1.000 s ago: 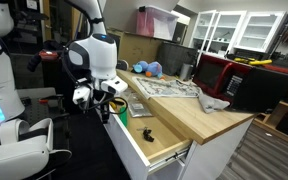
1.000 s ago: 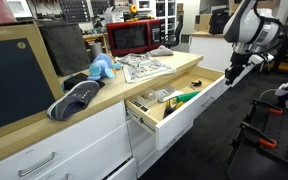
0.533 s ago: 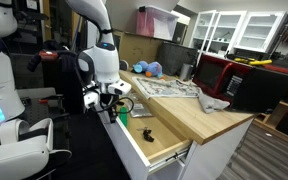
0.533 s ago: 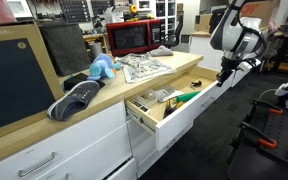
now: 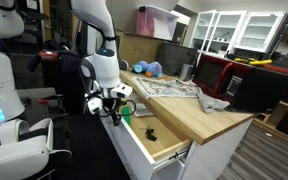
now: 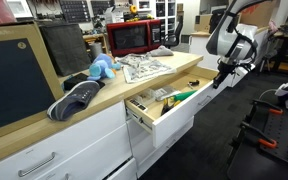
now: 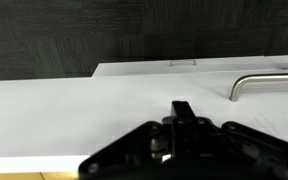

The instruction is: Close the drawer fully

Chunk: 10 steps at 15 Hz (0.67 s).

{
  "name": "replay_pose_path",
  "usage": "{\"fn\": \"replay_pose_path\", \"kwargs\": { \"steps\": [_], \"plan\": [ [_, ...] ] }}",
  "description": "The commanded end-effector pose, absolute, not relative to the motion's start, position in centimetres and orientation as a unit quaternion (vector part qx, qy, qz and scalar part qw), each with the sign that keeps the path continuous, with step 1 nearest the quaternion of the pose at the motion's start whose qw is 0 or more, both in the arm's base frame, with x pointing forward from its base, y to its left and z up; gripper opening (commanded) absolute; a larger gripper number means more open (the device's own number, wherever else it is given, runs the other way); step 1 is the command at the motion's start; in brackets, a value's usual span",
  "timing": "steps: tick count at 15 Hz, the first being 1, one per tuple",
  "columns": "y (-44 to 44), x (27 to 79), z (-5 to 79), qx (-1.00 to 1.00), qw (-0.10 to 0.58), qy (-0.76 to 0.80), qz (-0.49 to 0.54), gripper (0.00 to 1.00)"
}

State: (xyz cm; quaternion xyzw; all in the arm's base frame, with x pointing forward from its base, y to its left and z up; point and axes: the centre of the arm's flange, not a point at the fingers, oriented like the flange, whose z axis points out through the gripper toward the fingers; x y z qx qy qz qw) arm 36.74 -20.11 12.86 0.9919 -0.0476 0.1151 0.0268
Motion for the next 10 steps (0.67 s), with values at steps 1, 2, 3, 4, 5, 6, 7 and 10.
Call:
{"fn": "replay_pose_path", "kwargs": {
  "steps": [1, 2, 3, 4, 5, 6, 7, 10],
  "plan": [
    [-20.8, 37.0, 10.2, 0.986, 0.055, -0.022, 0.156, 0.0],
    [-20.8, 37.3, 10.3, 0.985, 0.058, -0.016, 0.163, 0.0],
    [-20.9, 37.6, 10.2, 0.983, 0.062, -0.009, 0.171, 0.0],
    [-21.0, 37.9, 10.2, 0.982, 0.066, -0.003, 0.178, 0.0],
    [-21.2, 38.0, 10.3, 0.98, 0.071, 0.003, 0.185, 0.0],
    [-21.7, 38.5, 10.0, 0.98, 0.07, 0.008, 0.188, 0.0],
    [-22.3, 38.9, 10.2, 0.979, 0.073, 0.013, 0.191, 0.0],
    [-23.2, 40.4, 10.9, 0.975, 0.083, 0.023, 0.206, 0.0]
  ]
}}
